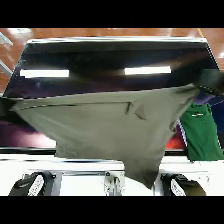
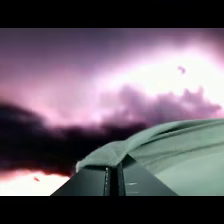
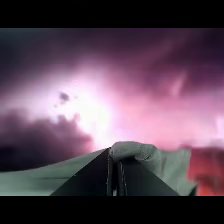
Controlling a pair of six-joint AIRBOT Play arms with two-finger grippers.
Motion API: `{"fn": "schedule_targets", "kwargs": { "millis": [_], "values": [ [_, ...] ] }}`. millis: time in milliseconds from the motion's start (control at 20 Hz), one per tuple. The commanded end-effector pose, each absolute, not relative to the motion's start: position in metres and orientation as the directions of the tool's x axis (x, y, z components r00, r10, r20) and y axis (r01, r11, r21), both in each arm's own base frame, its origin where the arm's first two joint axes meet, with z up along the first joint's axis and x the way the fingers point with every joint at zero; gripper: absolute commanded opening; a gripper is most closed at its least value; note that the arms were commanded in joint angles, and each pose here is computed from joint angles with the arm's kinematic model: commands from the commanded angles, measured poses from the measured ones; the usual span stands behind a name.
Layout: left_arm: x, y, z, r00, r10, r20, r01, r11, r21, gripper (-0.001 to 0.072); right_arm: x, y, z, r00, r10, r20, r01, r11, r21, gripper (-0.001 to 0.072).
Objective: Fold the shirts.
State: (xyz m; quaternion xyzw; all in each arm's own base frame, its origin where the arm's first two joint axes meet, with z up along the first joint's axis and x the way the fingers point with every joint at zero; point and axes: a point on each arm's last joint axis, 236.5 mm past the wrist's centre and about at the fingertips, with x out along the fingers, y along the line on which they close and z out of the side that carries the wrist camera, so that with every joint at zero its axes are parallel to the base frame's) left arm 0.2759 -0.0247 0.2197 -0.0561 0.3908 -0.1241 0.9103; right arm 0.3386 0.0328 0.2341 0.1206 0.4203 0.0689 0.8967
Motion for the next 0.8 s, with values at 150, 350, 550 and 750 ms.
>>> {"fn": "schedule_targets", "kwargs": {
  "millis": [150,350,550,750],
  "values": [
    [0.389,0.009,0.100,0.600,-0.305,-0.740,0.000,0.925,-0.381,0.0041,0.494,0.082,0.114,0.676,0.289,-0.678,-0.036,0.932,0.361,0.0065],
    [0.458,0.021,0.059,0.667,-0.326,-0.670,-0.048,0.879,-0.475,0.0041,0.546,0.092,0.087,0.761,0.257,-0.595,-0.032,0.932,0.361,0.0066],
    [0.496,0.032,0.028,0.694,-0.287,-0.660,-0.034,0.903,-0.428,0.0041,0.577,0.082,0.065,0.811,0.209,-0.546,-0.003,0.935,0.354,0.0066],
    [0.521,0.034,0.013,0.728,-0.232,-0.645,-0.026,0.931,-0.364,0.0041,0.600,0.072,0.048,0.854,0.164,-0.494,0.022,0.937,0.348,0.0065]
  ]
}}
